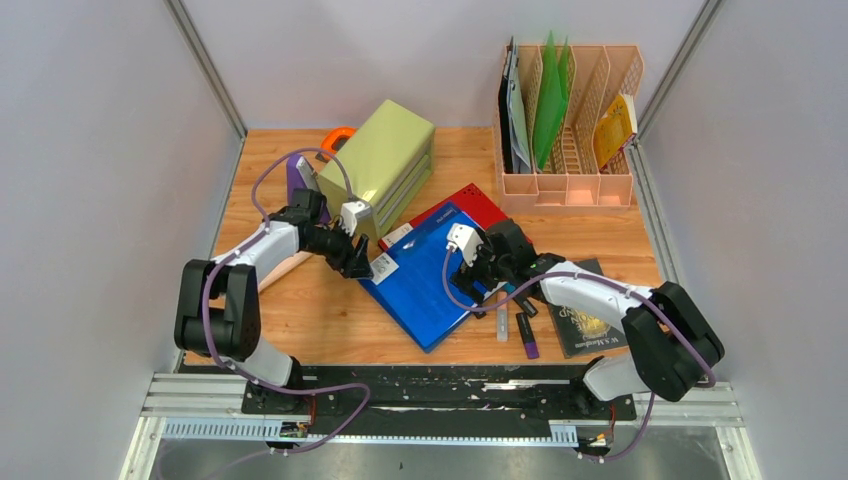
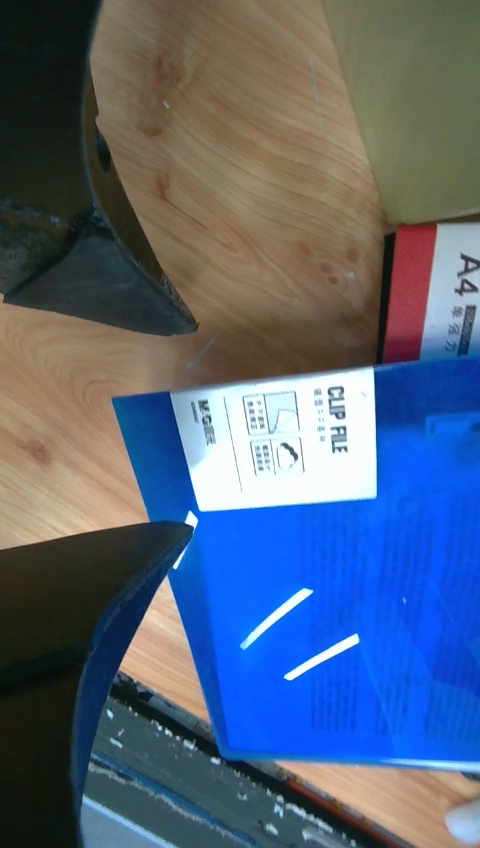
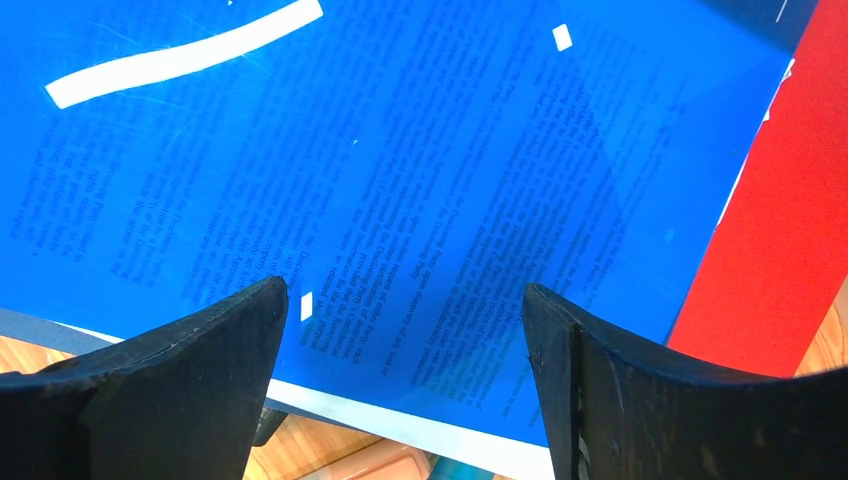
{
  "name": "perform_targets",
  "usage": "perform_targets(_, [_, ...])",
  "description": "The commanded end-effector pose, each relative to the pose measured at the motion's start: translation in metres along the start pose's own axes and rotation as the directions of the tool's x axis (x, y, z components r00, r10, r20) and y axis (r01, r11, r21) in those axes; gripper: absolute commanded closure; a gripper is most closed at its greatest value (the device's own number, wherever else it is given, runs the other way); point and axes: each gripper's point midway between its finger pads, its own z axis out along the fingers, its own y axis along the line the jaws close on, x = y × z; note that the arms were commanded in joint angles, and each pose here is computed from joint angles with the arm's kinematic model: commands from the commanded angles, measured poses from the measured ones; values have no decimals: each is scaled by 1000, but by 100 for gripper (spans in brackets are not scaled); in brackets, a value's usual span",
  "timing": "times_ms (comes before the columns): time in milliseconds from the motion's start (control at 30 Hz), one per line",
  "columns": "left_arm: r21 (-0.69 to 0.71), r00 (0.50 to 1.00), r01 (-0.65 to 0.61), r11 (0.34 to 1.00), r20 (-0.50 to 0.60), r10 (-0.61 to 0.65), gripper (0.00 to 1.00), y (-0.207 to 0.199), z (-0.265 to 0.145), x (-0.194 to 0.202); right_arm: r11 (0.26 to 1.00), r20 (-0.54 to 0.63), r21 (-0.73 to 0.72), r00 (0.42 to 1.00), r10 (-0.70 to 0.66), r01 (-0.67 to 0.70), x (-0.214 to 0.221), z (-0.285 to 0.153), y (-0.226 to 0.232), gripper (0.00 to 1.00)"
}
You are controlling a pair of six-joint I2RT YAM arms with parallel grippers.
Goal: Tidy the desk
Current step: Pick up the folder from the center of the board.
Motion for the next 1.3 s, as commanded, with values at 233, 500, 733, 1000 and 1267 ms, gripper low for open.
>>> perform_targets(233, [-13, 1000, 8, 1000, -23, -8, 1, 11, 9, 11, 998, 1, 33, 999, -52, 52, 3, 3, -6, 13])
perform_targets(500, [52, 1000, 16, 999, -7, -16, 2, 4, 15, 10, 998, -34, 49, 998, -45, 47, 13, 10, -10, 16])
perform_targets(733, [119, 1000, 13, 993, 23, -15, 10, -7, 15, 4, 998, -42, 58, 998, -37, 39, 14, 12, -12, 18])
perform_targets(1000, [162, 999, 26, 986, 30, -31, 22, -12, 17, 2, 998, -41, 57, 999, -35, 38, 13, 12, -11, 18])
perform_targets(1267, [162, 999, 34, 986, 25, -38, 39, -11, 18, 3, 997, -41, 60, 998, -37, 39, 13, 12, -12, 18])
